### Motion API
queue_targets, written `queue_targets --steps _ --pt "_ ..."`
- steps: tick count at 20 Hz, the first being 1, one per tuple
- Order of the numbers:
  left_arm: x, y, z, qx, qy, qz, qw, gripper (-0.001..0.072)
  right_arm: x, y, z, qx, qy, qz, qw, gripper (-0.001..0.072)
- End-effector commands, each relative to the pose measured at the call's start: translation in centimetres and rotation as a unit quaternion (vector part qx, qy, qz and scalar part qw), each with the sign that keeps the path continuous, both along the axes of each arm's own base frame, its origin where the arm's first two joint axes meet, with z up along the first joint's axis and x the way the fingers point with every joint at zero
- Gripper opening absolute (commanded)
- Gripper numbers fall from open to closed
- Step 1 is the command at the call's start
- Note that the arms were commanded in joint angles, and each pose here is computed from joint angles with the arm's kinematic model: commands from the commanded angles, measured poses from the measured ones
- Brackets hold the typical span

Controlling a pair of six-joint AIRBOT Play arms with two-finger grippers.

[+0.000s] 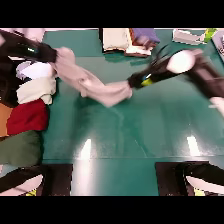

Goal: Fold the shirts.

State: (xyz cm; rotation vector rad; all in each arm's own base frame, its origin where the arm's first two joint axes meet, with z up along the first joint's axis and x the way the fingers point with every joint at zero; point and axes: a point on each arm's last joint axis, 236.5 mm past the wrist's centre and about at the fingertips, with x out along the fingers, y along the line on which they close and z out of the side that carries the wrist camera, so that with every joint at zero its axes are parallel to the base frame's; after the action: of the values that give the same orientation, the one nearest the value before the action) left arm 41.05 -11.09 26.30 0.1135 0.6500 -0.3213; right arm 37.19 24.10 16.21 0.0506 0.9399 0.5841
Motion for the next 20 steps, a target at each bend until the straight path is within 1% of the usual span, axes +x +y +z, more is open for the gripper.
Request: queue_targets --steps 1,5,7,9,10,12,14,15,17,20 --pt "-7.2 1.2 11.2 -0.043 -0.153 -0.002 0.987 0.0026 -2.2 -5.4 12.0 0.02 -0.122 -0.04 0.992 0.0011" --pt "-13.0 2.2 18.6 -0.081 -0.271 -0.004 0.959 0.0025 -5.3 -9.2 21.4 0.053 -0.224 -0.074 0.97 0.001" --pt "-13.5 2.0 19.1 -0.088 -0.279 -0.01 0.956 0.0025 -6.1 -10.7 23.5 0.056 -0.246 -0.091 0.963 0.001" --pt "-12.0 1.6 16.9 -0.078 -0.24 -0.012 0.968 0.0025 -6.1 -11.3 22.4 0.047 -0.231 -0.097 0.967 0.001" --pt "-10.9 1.2 14.7 -0.065 -0.203 -0.016 0.977 0.0025 -5.8 -11.2 20.3 0.036 -0.204 -0.095 0.974 0.001" --pt "-8.4 0.2 7.8 -0.039 -0.082 -0.025 0.996 0.0025 -5.2 -10.9 14.3 0.011 -0.129 -0.09 0.987 0.001" --pt "-7.3 -0.6 -0.6 -0.018 0.049 -0.035 0.998 0.0024 -5.0 -10.9 7.4 -0.016 -0.052 -0.089 0.995 0.001" --pt "-7.3 -0.9 -5.3 -0.008 0.114 -0.04 0.993 0.0024 -5.2 -10.9 4.1 -0.028 -0.015 -0.088 0.996 0.001" --pt "-9.3 -1.0 -13.7 0.002 0.228 -0.044 0.973 0.0024 -6.6 -11.2 -2.3 -0.053 0.059 -0.086 0.993 0.001" --pt "-14.6 -1.1 -22.8 0.005 0.355 -0.059 0.933 0.0025 -9.0 -11.7 -8.6 -0.077 0.135 -0.082 0.984 0.0011"
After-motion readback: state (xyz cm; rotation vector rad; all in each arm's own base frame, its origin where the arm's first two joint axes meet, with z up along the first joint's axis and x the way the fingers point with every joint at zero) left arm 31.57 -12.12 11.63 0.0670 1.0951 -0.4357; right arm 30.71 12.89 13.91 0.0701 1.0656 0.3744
